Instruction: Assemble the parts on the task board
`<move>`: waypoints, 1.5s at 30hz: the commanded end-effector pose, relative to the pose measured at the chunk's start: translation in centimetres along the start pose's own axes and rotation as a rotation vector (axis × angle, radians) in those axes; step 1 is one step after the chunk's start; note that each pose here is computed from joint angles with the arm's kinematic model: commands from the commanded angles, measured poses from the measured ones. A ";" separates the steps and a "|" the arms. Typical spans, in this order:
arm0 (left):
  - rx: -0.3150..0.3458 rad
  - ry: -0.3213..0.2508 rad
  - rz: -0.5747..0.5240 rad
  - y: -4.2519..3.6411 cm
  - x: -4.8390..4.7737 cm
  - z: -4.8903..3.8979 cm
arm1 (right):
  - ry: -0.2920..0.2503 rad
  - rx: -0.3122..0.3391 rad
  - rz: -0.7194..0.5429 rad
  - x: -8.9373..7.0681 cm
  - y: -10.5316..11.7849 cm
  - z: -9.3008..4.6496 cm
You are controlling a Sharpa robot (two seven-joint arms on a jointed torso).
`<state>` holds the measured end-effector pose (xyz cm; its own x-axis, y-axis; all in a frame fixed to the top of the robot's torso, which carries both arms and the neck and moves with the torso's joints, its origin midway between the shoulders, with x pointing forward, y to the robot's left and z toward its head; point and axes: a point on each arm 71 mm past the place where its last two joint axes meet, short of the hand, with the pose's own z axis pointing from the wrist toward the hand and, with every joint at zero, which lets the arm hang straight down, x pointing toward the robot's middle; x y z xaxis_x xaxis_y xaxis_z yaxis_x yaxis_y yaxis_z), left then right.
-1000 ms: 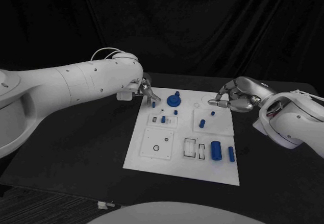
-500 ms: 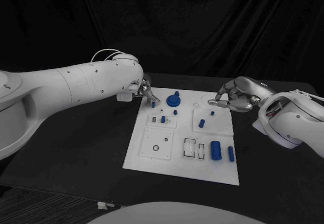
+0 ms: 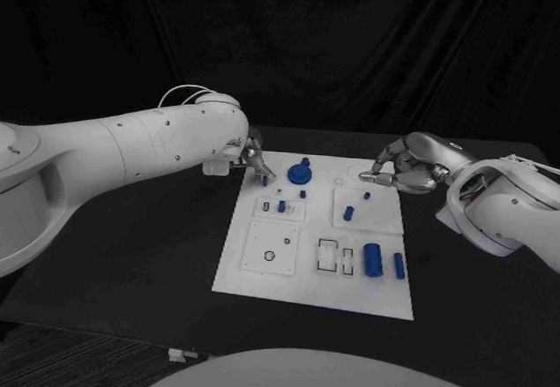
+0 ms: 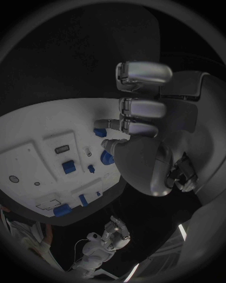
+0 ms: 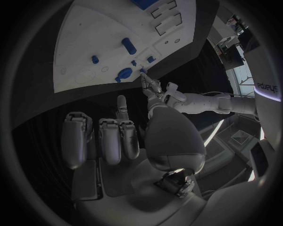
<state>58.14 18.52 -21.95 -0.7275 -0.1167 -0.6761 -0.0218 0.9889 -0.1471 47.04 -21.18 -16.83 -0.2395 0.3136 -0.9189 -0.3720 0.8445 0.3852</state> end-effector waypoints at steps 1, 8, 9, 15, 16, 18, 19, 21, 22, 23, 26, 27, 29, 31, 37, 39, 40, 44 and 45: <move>0.024 0.012 0.006 -0.32 0.19 0.05 | 0.004 0.005 -0.001 0.1 0.0 0.0; 0.027 0.016 0.007 -0.40 0.22 0.07 | 0.005 0.007 -0.002 0.1 -0.1 0.0; 0.027 0.016 0.008 -0.40 0.23 0.07 | 0.005 0.007 -0.002 0.1 -0.1 0.0; 0.026 0.020 0.009 -0.42 0.26 0.09 | 0.006 0.008 -0.002 0.1 0.0 0.0; 0.026 0.020 0.009 -0.42 0.26 0.10 | 0.006 0.008 -0.002 0.1 0.0 0.0; 0.025 0.022 0.010 -0.43 0.28 0.11 | 0.007 0.008 -0.002 0.1 0.0 0.1; 0.024 0.022 0.010 -0.44 0.29 0.11 | 0.007 0.007 -0.002 0.1 0.0 0.1; 0.024 0.024 0.011 -0.45 0.31 0.12 | 0.007 0.008 -0.002 0.2 0.0 0.1; 0.023 0.025 0.011 -0.45 0.32 0.13 | 0.007 0.008 -0.002 0.2 0.0 0.1; 0.023 0.025 0.012 -0.46 0.33 0.13 | 0.007 0.008 -0.002 0.2 0.0 0.1; 0.023 0.027 0.012 -0.48 0.36 0.15 | 0.007 0.008 -0.003 0.2 -0.1 0.1; 0.023 0.027 0.012 -0.48 0.37 0.15 | 0.007 0.008 -0.003 0.2 -0.1 0.1; 0.023 0.027 0.013 -0.50 0.38 0.16 | 0.007 0.008 -0.003 0.2 -0.1 0.1; 0.023 0.028 0.013 -0.51 0.39 0.18 | 0.008 0.008 -0.003 0.2 -0.1 0.1; 0.023 0.029 0.013 -0.53 0.42 0.21 | 0.008 0.008 -0.003 0.2 -0.1 0.1; 0.023 0.029 0.013 -0.53 0.43 0.23 | 0.009 0.008 -0.003 0.2 0.0 0.1; 0.023 0.029 0.012 -0.53 0.43 0.23 | 0.009 0.008 -0.003 0.2 -0.1 0.1; 0.022 0.027 0.011 -0.51 0.44 0.27 | 0.010 0.008 -0.003 0.2 -0.1 0.1; 0.022 0.027 0.011 -0.50 0.44 0.27 | 0.010 0.008 -0.003 0.2 -0.1 0.1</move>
<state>58.11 18.17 -22.22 -0.7391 -0.1075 -0.6650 -0.0121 0.9891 -0.1465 47.15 -21.10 -16.92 -0.2430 0.3101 -0.9191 -0.3714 0.8456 0.3835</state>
